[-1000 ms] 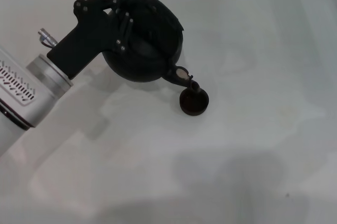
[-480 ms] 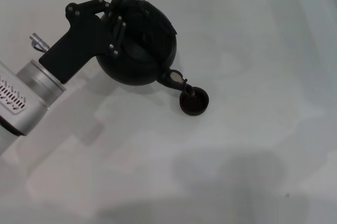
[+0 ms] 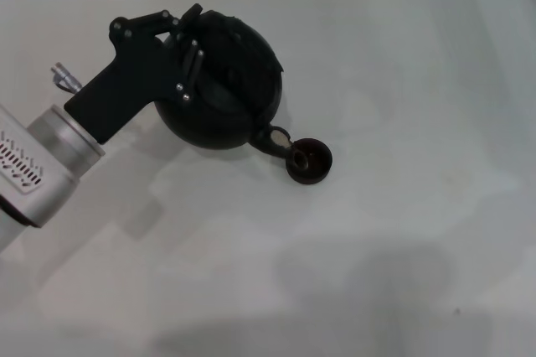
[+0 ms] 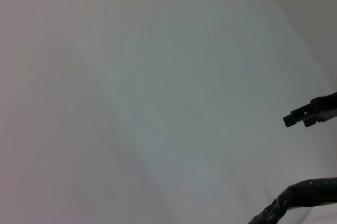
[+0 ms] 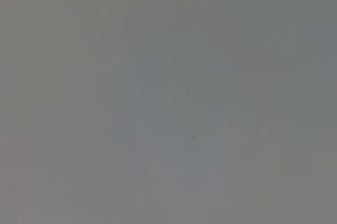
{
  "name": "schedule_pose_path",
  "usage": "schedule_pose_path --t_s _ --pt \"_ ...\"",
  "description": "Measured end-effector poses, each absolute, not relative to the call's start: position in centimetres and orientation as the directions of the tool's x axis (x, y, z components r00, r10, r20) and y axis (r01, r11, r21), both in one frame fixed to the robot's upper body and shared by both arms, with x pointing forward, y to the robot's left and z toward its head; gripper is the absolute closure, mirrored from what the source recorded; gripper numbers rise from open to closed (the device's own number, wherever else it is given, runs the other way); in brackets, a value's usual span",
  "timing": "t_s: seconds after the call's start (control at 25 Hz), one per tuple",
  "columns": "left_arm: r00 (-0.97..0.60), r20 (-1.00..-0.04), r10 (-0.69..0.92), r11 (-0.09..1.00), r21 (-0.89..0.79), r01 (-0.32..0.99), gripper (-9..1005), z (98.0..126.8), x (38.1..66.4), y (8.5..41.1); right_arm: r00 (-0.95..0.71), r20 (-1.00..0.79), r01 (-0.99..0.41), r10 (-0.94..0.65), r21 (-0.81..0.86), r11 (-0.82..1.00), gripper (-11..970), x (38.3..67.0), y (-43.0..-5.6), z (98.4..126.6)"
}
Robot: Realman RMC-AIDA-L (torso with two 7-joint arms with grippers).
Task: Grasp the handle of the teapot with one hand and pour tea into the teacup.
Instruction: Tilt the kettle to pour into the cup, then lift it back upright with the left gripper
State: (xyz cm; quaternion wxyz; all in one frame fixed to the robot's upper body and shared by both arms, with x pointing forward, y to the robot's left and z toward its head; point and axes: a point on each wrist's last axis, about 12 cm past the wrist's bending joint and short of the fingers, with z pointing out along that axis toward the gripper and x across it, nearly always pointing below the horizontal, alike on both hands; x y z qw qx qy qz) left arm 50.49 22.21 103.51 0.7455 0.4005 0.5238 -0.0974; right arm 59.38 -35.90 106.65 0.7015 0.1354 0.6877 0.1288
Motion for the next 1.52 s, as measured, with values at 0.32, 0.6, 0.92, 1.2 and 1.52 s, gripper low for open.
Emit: schedule_pose_path --t_s 0.32,0.6,0.92,1.2,1.52 --pt "0.440 -0.840 0.318 0.662 0.529 0.531 893 103.1 50.0 22.8 0.009 -0.932 0.003 0.362 0.363 0.932 126 59.2 -35.8 106.4" --pt "0.456 -0.827 0.328 0.666 0.545 0.509 892 103.3 50.2 22.7 0.000 -0.931 0.003 0.364 0.364 0.931 127 59.1 -35.7 106.2" --pt "0.487 -0.795 0.363 0.651 0.590 0.478 892 103.6 50.7 22.4 -0.004 -0.930 0.003 0.367 0.367 0.930 127 59.0 -35.6 106.1" --pt "0.508 -0.765 0.396 0.629 0.629 0.456 894 103.6 50.8 22.4 -0.007 -0.927 0.001 0.374 0.374 0.927 127 59.0 -35.4 105.9" --pt "0.504 -0.761 0.409 0.623 0.636 0.455 897 103.6 51.2 22.4 -0.013 -0.923 -0.001 0.384 0.385 0.923 127 58.8 -35.1 105.7"
